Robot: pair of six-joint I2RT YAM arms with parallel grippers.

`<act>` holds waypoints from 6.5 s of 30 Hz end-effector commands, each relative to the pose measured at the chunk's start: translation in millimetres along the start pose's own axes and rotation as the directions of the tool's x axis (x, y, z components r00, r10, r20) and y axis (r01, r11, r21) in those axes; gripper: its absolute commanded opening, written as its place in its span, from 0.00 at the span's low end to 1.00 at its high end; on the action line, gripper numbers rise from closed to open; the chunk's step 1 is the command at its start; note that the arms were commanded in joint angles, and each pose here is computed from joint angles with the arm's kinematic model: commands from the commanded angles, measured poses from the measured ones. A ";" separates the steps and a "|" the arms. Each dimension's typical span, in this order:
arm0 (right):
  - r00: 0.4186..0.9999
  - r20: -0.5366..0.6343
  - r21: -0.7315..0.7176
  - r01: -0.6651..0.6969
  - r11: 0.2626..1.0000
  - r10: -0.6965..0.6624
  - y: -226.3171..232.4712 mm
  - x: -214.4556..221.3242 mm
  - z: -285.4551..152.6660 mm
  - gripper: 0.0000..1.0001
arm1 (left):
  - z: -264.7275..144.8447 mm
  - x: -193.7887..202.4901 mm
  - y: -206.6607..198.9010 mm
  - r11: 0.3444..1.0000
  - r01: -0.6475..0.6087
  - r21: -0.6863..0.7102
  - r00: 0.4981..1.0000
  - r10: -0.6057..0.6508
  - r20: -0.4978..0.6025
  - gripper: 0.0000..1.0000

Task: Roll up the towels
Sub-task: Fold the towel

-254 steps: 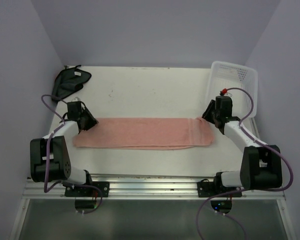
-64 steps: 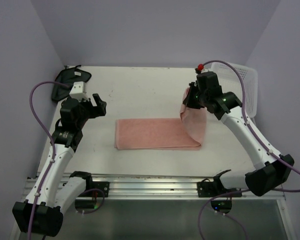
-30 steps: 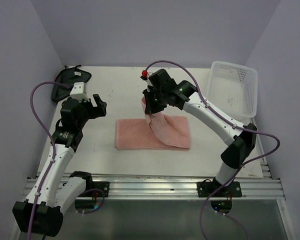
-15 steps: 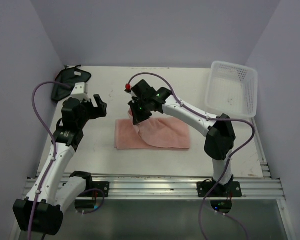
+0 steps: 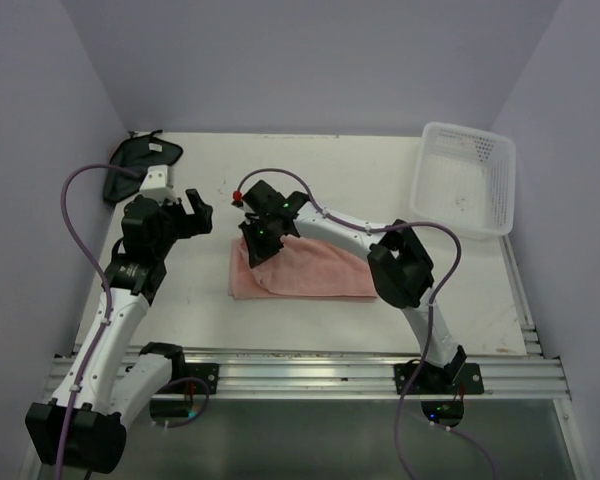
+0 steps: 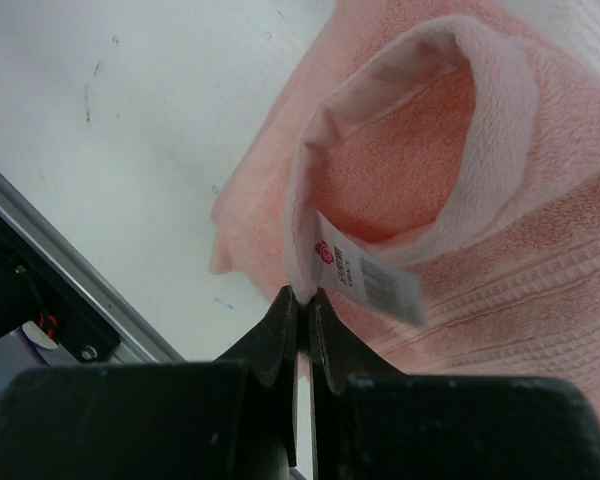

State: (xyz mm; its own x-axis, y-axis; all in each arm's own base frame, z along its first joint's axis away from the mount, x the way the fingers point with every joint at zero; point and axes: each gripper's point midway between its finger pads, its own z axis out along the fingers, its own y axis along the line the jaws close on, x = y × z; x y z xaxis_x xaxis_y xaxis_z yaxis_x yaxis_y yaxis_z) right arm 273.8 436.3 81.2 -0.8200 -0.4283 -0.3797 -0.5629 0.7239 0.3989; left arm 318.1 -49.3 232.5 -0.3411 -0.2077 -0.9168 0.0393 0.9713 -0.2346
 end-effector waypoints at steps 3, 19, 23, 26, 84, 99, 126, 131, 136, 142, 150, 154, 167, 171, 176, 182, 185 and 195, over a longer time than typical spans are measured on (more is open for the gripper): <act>0.999 0.041 -0.089 0.012 0.996 -0.008 22.3 -11.3 4.0 0.00 | -2.0 -5.1 -1.6 1.000 -0.007 0.002 1.000 0.007 0.021 0.87; 0.999 0.034 -0.096 0.024 0.995 -0.021 39.8 -5.2 8.7 0.00 | -2.9 -6.3 -1.4 1.000 -0.005 0.000 1.000 0.005 0.026 0.87; 0.999 0.035 -0.092 0.031 0.995 -0.028 44.8 -4.0 8.9 0.00 | -3.0 -6.0 -1.3 1.000 -0.005 -0.001 1.000 0.005 0.025 0.87; 0.999 0.036 -0.074 0.034 0.997 -0.031 45.0 -4.7 2.8 0.00 | -3.3 -6.1 -0.8 1.000 -0.005 -0.004 1.000 0.005 0.025 0.87; 0.989 0.149 -0.034 -0.016 0.999 0.021 17.0 1.2 -80.1 0.13 | -2.8 -4.8 4.0 0.999 0.003 -0.032 1.000 -0.002 0.026 0.87; 0.958 0.243 0.413 -0.246 0.877 0.154 -181.3 31.6 -122.2 0.00 | 15.3 45.2 -27.7 0.981 0.147 0.129 0.978 -0.124 -0.167 0.87; 0.928 0.225 0.576 -0.373 0.727 0.298 -302.4 37.4 -79.3 0.00 | 12.0 119.3 -30.1 0.948 0.297 0.112 0.908 -0.245 -0.339 0.85; 0.934 0.219 0.575 -0.357 0.736 0.282 -308.2 26.1 -79.4 0.00 | 18.1 127.2 -45.1 0.954 0.266 0.137 0.913 -0.204 -0.355 0.83; 0.936 0.210 0.569 -0.353 0.743 0.284 -310.5 26.0 -76.4 0.00 | 25.0 149.6 -65.2 0.966 0.209 0.151 0.906 -0.133 -0.402 0.78; 0.937 0.195 0.569 -0.349 0.745 0.290 -311.8 34.7 -71.9 0.00 | 27.7 189.7 -64.1 0.988 0.130 0.087 0.861 -0.069 -0.505 0.66; 0.935 0.185 0.563 -0.354 0.747 0.304 -314.7 41.7 -64.8 0.00 | 25.1 189.4 -82.2 0.983 0.140 0.122 0.865 -0.062 -0.498 0.55; 0.934 0.183 0.564 -0.355 0.746 0.306 -315.5 43.3 -65.8 0.00 | 22.4 195.0 -87.6 0.984 0.129 0.122 0.859 -0.049 -0.510 0.51; 0.930 0.184 0.554 -0.364 0.749 0.317 -316.7 45.2 -63.5 0.00 | 15.7 217.4 -87.8 0.987 0.118 0.110 0.835 -0.038 -0.549 0.43; 0.930 0.183 0.552 -0.366 0.749 0.319 -317.1 46.0 -62.8 0.00 | 16.1 225.5 -85.9 0.988 0.121 0.100 0.825 -0.044 -0.563 0.40; 0.929 0.181 0.553 -0.366 0.748 0.322 -317.8 47.4 -62.7 0.00 | 14.5 226.1 -87.0 0.987 0.128 0.098 0.824 -0.051 -0.564 0.32; 0.928 0.181 0.553 -0.369 0.747 0.325 -318.9 47.9 -62.7 0.00 | 13.6 218.7 -83.4 0.990 0.118 0.081 0.839 -0.055 -0.542 0.13; 0.928 0.181 0.553 -0.369 0.747 0.325 -318.7 47.9 -63.2 0.00 | 12.8 213.8 -79.9 0.992 0.107 0.066 0.847 -0.056 -0.528 0.01; 0.927 0.175 0.553 -0.371 0.746 0.331 -319.7 48.9 -62.7 0.00 | 3.5 173.2 -83.5 0.988 0.131 0.080 0.900 -0.084 -0.428 0.00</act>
State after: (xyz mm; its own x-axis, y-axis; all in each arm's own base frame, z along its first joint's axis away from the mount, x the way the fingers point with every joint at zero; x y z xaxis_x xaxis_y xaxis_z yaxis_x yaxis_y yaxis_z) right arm 419.5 166.2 21.1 -0.8977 -0.0562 -0.4370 -0.0733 0.9971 0.0224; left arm 252.1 -169.0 71.9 -0.7554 -0.1918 -0.6266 0.0760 0.9241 -0.3745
